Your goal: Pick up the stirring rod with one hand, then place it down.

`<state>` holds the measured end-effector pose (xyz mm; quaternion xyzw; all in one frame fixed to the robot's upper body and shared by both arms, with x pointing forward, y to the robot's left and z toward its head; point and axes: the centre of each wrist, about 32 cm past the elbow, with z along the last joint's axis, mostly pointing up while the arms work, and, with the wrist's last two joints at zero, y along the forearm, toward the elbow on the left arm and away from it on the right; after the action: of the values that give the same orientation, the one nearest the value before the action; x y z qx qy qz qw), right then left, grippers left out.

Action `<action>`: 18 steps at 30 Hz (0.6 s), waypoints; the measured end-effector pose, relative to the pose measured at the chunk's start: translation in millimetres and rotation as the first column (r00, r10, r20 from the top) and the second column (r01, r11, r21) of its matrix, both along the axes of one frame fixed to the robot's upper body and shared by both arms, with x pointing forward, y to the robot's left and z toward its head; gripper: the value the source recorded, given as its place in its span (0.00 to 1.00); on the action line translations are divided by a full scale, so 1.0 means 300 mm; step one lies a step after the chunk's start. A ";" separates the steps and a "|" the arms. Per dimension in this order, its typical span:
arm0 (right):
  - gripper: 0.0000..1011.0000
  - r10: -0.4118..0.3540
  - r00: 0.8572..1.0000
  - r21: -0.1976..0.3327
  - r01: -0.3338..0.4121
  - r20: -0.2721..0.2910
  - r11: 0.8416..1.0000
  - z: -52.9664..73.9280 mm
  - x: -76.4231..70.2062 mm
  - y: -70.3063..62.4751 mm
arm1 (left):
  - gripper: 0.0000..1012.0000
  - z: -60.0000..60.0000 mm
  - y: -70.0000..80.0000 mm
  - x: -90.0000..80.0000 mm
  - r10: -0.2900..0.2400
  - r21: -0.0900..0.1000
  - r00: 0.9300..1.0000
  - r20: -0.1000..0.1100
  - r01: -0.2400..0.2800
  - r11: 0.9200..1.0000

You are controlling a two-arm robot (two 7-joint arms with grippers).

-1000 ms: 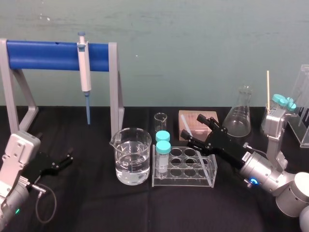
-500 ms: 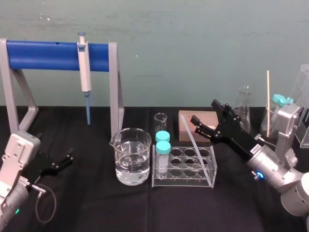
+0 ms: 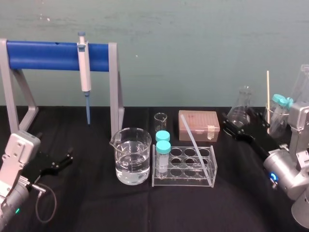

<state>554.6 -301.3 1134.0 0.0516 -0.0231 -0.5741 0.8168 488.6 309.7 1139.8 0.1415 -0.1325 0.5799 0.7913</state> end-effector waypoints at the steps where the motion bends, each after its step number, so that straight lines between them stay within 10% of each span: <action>1: 0.99 -0.017 1.000 0.000 0.017 -0.024 1.000 -0.004 -0.005 -0.002 | 0.99 0.000 0.000 0.000 0.000 0.000 1.000 0.000 0.000 1.000; 10: 0.99 -0.065 0.971 -0.023 0.062 -0.230 0.998 -0.027 -0.019 -0.006 | 0.99 0.000 0.000 0.000 0.000 0.000 1.000 0.000 0.000 1.000; 18: 0.99 -0.062 0.968 -0.020 0.059 -0.241 0.998 -0.027 -0.016 -0.005 | 0.99 0.000 0.000 0.000 0.000 0.000 1.000 0.000 0.000 1.000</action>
<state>549.7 -302.8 1126.0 -0.0248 0.0712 -0.6006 0.7960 488.6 309.6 1139.8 0.1414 -0.1325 0.5799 0.7913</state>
